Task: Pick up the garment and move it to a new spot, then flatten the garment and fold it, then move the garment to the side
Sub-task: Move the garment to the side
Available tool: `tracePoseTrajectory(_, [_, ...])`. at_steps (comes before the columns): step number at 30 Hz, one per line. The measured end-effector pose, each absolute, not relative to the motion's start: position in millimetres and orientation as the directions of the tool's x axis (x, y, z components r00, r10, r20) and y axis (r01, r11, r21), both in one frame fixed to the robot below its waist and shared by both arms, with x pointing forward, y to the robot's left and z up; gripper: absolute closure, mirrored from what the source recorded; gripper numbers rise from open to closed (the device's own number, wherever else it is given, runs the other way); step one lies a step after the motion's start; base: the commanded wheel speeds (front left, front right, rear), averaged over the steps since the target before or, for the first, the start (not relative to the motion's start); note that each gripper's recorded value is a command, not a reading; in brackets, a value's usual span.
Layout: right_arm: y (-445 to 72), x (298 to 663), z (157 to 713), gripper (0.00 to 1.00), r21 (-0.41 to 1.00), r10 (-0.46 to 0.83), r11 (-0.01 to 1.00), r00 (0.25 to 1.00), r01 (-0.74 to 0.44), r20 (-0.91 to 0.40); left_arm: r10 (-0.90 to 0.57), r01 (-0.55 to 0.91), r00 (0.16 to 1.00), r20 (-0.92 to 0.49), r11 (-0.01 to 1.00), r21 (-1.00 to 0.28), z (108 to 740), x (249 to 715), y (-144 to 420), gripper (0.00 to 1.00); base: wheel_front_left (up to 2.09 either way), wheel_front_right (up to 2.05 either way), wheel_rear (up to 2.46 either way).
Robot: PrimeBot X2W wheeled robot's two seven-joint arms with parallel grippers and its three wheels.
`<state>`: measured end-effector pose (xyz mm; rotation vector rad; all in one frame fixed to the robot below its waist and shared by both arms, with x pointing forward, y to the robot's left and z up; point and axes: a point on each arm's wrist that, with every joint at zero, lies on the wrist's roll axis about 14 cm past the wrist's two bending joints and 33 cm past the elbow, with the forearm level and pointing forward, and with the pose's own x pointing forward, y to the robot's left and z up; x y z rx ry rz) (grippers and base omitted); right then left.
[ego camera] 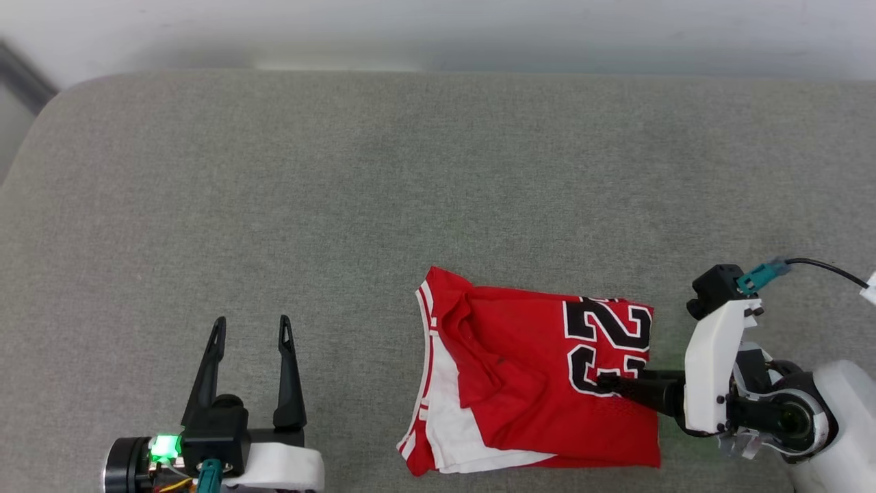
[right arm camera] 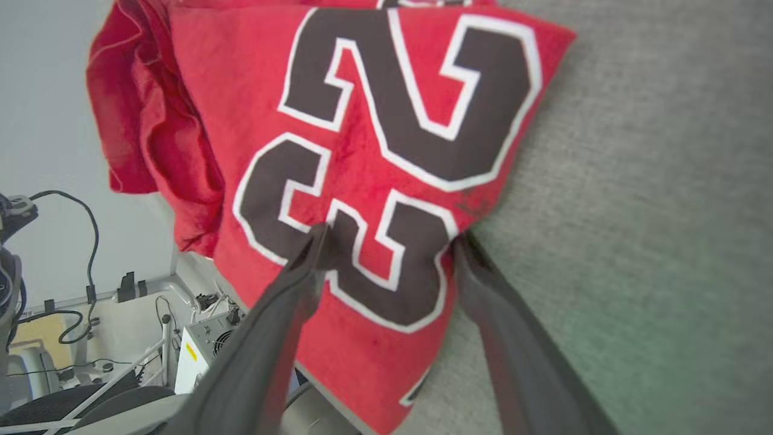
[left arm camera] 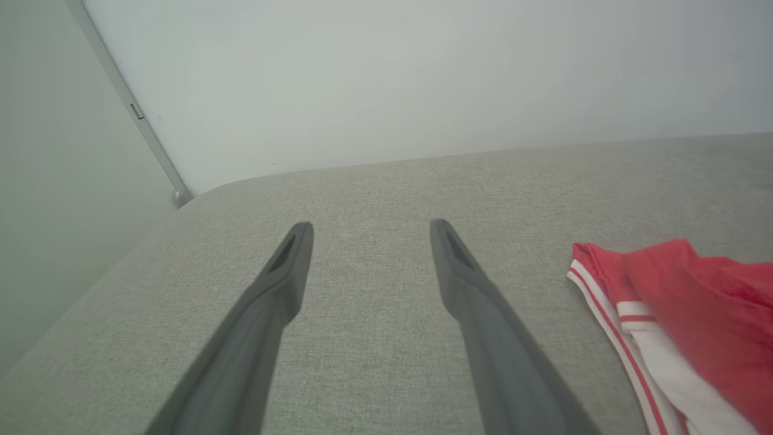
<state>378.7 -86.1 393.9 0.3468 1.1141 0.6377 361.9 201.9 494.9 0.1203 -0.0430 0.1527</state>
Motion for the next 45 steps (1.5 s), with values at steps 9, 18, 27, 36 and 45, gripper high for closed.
tracePoseTrajectory(9, [-69,380,360,1.0,0.559,0.626,0.769,0.19,-0.309,-0.756,0.184,-0.185,0.983,0.02,0.975,0.125,484,368,211,0.0,0.0,0.0,0.0])
tracePoseTrajectory(18, [-61,387,379,1.0,0.499,0.63,0.759,0.276,-0.419,-0.726,0.19,-0.192,0.981,0.03,0.974,0.119,489,357,211,0.0,0.0,0.0,0.0])
tracePoseTrajectory(27, [-74,411,463,1.0,0.29,0.628,0.738,0.461,-0.609,-0.627,0.153,-0.158,0.987,0.057,0.982,0.099,498,350,198,0.0,0.0,0.0,0.0])
tracePoseTrajectory(36, [-154,422,523,1.0,0.013,0.476,0.809,0.642,-0.588,-0.601,0.034,-0.039,0.996,0.077,0.996,0.077,500,379,162,0.0,0.0,0.0,0.0])
tracePoseTrajectory(45, [-269,438,518,1.0,-0.226,0.169,0.887,0.739,-0.403,-0.652,-0.111,0.106,0.991,0.071,0.991,0.08,484,429,123,0.0,0.0,0.0,0.0])
